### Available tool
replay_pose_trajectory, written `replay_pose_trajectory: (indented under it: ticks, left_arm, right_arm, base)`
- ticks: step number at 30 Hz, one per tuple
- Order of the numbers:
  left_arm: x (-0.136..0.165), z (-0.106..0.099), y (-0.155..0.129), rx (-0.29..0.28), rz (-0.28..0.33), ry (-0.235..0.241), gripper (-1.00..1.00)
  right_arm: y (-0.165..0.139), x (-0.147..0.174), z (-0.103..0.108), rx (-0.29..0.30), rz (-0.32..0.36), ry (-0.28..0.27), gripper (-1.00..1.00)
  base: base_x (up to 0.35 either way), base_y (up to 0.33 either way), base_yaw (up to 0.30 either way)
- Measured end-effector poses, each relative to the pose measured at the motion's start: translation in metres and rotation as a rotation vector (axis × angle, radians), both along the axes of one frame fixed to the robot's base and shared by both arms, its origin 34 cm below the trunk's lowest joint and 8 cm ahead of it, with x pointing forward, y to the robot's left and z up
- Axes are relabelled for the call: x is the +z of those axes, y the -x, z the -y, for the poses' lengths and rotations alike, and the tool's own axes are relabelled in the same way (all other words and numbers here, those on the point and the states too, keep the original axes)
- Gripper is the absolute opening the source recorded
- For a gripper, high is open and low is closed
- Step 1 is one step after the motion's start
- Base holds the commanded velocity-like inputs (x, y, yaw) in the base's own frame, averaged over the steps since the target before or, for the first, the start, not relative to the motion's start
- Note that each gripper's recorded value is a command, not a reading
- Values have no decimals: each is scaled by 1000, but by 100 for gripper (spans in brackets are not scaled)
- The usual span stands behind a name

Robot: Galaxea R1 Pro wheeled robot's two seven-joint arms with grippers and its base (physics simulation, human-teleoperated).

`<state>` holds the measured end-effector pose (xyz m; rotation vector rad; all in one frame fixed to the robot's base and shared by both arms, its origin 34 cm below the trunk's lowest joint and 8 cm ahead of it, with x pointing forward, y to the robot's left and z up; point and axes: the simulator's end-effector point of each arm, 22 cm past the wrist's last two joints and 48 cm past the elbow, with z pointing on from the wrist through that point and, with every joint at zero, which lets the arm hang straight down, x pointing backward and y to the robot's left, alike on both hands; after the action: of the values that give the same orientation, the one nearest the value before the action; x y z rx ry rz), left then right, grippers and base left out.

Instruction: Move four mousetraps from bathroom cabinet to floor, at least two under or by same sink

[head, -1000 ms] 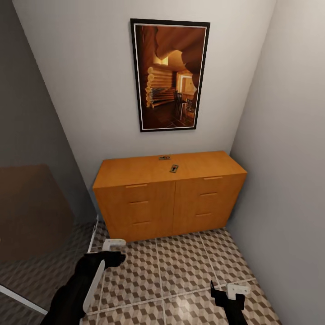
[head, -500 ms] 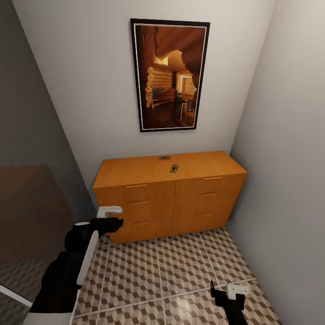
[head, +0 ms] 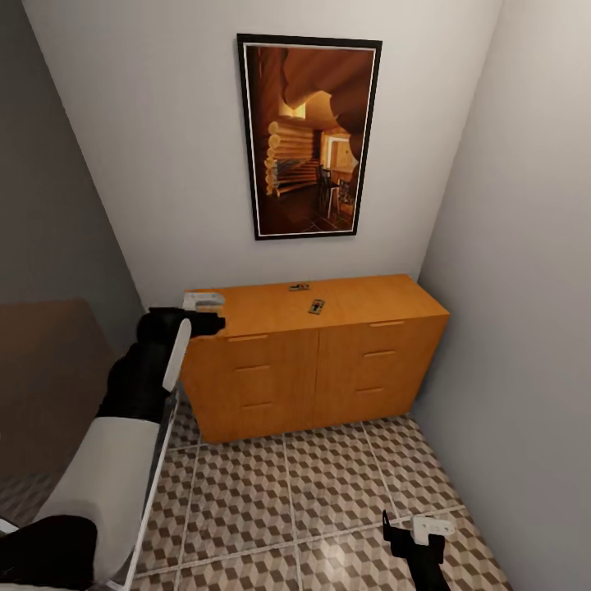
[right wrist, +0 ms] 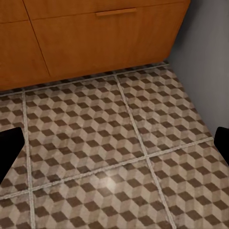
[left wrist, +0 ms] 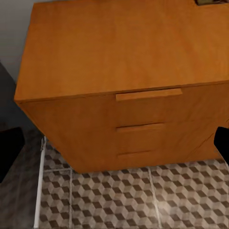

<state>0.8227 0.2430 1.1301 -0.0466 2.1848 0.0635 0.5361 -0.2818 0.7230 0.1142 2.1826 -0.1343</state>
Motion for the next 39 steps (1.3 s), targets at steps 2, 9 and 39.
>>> replay_pose_trajectory:
  ticks: [2,9,39]
  left_arm:
    - [13,-5,-13,22,1,-18,100]
    - [82,-7,-42,59,83,-35,100]
    - [93,70,39,-832,-7,91,100]
  right_arm:
    - [0,0,0,0,0,0,100]
    - [0,0,1,0,1,1,100]
    - [0,0,-1,0,0,-1,100]
  base:
    - [0,0,0]
    - [0,0,0]
    - [0,0,0]
